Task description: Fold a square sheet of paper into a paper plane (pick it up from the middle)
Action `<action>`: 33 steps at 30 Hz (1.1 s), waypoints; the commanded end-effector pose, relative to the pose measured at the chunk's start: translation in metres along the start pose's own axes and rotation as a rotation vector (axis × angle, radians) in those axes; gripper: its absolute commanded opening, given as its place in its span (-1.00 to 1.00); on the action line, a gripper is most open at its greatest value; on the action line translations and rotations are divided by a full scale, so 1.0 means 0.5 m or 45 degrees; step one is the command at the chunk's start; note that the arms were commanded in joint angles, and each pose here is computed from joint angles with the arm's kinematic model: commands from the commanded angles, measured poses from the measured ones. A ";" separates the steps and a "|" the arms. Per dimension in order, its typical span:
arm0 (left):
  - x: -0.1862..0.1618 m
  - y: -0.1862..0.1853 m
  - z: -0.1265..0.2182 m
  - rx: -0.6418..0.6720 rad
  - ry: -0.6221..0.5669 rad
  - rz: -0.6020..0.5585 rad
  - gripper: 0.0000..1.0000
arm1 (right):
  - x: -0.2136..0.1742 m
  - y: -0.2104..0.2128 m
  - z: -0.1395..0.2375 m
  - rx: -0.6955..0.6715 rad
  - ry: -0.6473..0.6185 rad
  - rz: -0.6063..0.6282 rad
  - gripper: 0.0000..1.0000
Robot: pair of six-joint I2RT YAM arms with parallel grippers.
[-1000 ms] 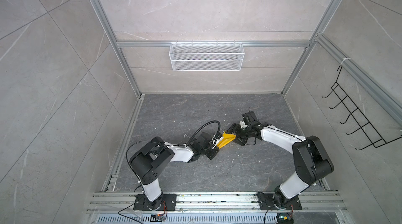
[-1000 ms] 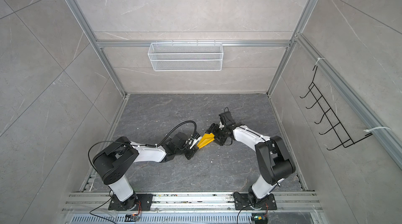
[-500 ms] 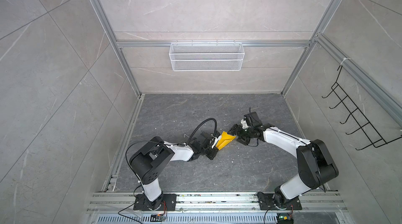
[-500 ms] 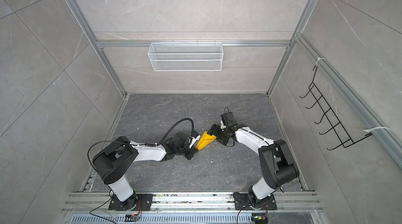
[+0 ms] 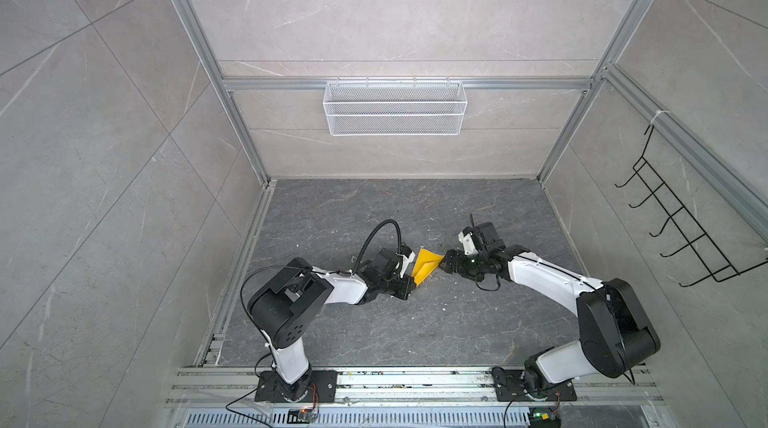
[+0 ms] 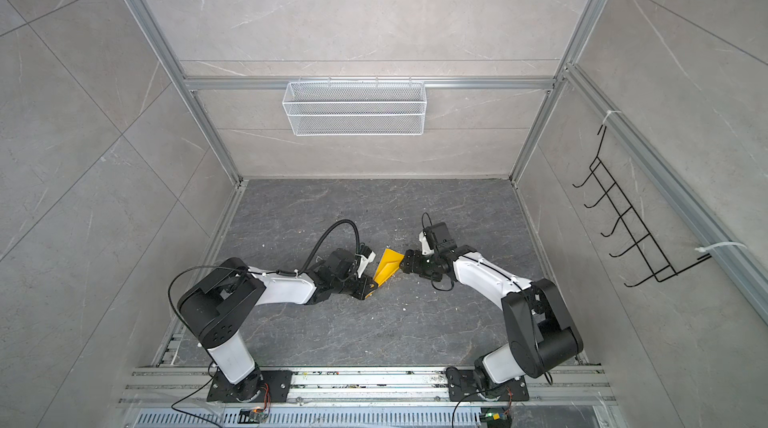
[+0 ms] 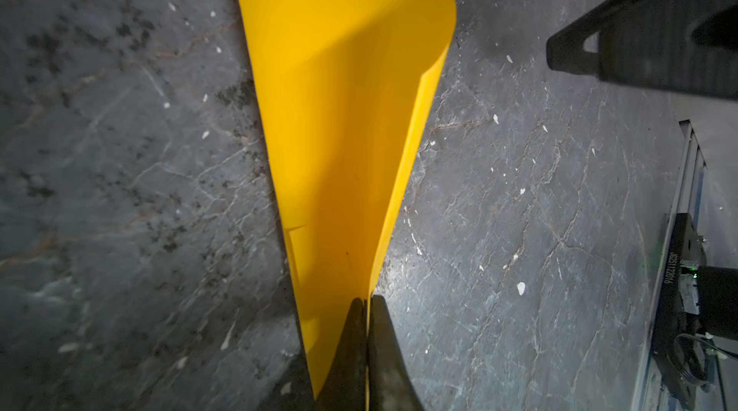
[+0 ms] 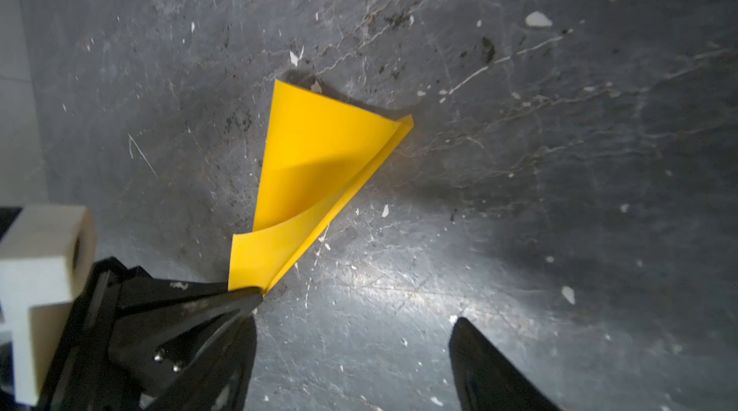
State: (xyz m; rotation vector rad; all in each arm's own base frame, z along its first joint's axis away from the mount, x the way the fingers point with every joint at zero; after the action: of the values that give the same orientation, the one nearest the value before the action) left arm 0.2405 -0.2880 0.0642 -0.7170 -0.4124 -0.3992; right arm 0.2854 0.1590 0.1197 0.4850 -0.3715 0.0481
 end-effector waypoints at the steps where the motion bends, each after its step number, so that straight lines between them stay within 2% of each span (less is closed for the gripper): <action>1: 0.008 -0.007 -0.006 -0.044 0.013 0.081 -1.00 | -0.012 0.010 -0.011 -0.040 0.021 0.158 0.54; 8: 0.000 -0.002 -0.008 -0.033 0.045 0.142 -1.00 | -0.034 0.053 -0.055 -0.098 0.131 0.392 0.45; 15: -0.008 0.015 -0.010 -0.012 0.049 0.211 -1.00 | -0.043 0.069 -0.092 -0.101 0.228 0.512 0.35; 21: -0.018 0.026 -0.011 0.001 0.047 0.243 -1.00 | -0.043 0.068 -0.111 -0.131 0.295 0.540 0.29; 33: -0.035 0.040 -0.016 0.020 0.062 0.287 -1.00 | -0.043 0.058 -0.138 -0.196 0.380 0.540 0.32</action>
State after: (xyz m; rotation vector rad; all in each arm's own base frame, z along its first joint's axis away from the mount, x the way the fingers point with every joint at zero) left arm 0.2440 -0.2872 0.0608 -0.7870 -0.3417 -0.2396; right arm 0.2897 0.2213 0.0799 0.2912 -0.2364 0.4772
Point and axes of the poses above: each gripper's point midway between its finger pads, its own z axis back along the fingers, its own y axis along the line the jaws close on, x = y × z, the point moved 6 cm from there along z, back along the fingers, and after that the axes turned 5 degrees about z, right-handed, at the moved point
